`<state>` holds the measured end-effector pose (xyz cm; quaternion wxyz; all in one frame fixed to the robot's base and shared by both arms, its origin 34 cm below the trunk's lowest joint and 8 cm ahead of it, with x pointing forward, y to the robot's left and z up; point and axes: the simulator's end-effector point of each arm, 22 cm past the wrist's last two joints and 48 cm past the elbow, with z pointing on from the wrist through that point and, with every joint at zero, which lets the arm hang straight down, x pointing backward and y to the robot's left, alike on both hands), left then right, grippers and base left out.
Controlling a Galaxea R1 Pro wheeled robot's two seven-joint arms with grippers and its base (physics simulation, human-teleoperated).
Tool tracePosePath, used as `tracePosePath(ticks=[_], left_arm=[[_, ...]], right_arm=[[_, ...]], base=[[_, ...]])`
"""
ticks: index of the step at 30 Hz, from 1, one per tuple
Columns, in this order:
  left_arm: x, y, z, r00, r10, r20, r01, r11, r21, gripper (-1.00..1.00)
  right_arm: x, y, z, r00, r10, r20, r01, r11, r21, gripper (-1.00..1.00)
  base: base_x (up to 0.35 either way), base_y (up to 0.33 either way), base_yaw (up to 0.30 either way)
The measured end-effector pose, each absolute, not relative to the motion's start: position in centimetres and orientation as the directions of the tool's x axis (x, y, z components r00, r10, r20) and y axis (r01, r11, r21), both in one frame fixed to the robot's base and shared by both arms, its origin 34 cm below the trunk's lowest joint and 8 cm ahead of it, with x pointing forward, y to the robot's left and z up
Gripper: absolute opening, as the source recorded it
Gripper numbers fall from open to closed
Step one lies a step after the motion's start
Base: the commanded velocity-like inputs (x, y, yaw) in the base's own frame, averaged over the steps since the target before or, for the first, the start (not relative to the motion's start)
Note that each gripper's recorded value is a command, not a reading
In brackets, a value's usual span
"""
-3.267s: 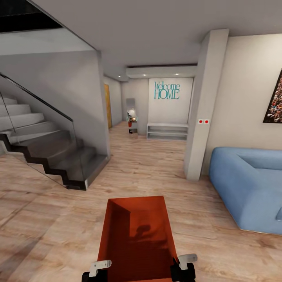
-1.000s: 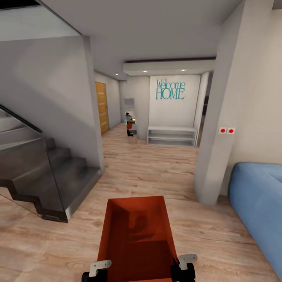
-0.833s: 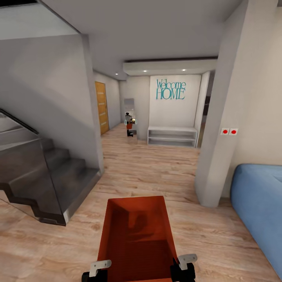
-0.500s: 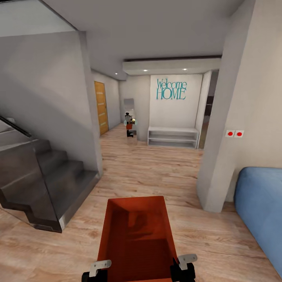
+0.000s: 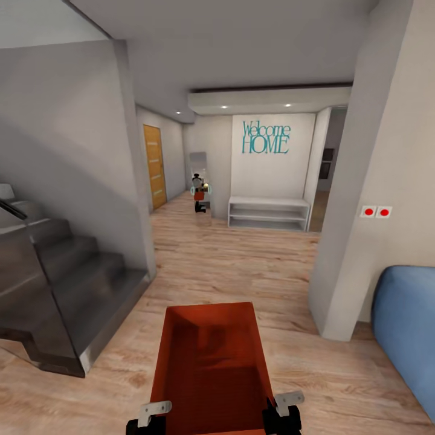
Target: Move the two storage containers from the living room to the garage. In the garage, place one container on the floor and stack the other container on top of it (either order is fine).
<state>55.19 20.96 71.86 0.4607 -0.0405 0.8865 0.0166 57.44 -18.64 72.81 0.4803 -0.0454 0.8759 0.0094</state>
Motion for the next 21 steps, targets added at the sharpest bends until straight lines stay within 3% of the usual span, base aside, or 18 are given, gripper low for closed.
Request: tracePosePath(ticks=[21], left_arm=[[55.19,20.96,71.86,-0.572,-0.057,-0.818,-0.087,0.996,-0.008,-1.0]], right_arm=[[57.45,-18.65,72.82,-0.534,-0.071,-0.842,-0.089,0.996,-0.027,-1.0]], base=[[0.336,0.0,0.0]])
